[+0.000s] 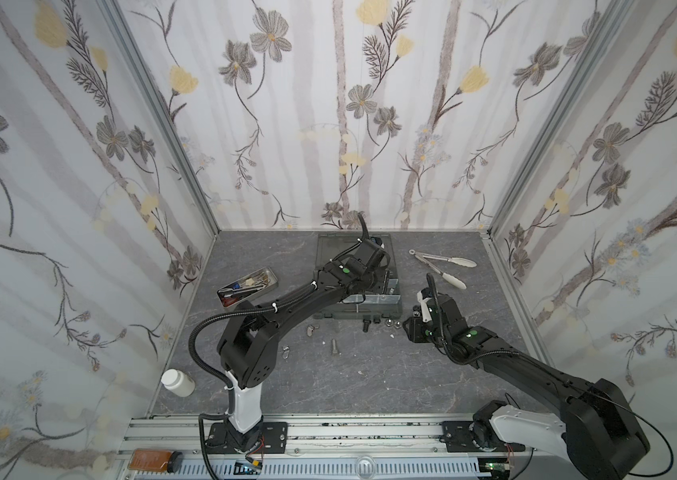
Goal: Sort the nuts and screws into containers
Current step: 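Release the nut into a compartment while the right gripper reaches toward the nuts, then grasp a silver nut beside the box with the right gripper while the left arm approaches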
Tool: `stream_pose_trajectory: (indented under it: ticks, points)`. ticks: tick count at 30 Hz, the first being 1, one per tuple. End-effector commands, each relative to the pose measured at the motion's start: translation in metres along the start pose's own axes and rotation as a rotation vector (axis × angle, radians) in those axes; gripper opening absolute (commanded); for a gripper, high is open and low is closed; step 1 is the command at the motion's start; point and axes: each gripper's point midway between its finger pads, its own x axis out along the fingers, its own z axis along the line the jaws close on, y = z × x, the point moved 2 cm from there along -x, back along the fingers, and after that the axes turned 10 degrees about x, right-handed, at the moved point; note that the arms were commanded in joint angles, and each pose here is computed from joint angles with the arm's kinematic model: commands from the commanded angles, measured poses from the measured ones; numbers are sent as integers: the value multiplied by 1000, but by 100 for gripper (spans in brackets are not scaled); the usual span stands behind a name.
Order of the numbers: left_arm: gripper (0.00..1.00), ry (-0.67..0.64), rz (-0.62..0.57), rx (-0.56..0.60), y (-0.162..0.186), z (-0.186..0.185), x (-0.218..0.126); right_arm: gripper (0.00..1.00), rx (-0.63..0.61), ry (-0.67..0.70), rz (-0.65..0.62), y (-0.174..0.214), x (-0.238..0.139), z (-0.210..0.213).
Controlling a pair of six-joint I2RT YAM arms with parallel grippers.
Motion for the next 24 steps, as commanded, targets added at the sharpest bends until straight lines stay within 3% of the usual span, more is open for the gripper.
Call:
stream_pose_trajectory:
  ticks: [1,12,24]
  points:
    - [63,-6,-92,-42,-6,5,-20,53,-8,38,5,1,4,-3]
    - [72,-29,-171,-86,26,22,-68,53,-18,85,32,-2,26,-3]
    - [74,-46,-194,-92,44,31,-80,40,-25,123,39,-10,51,-2]
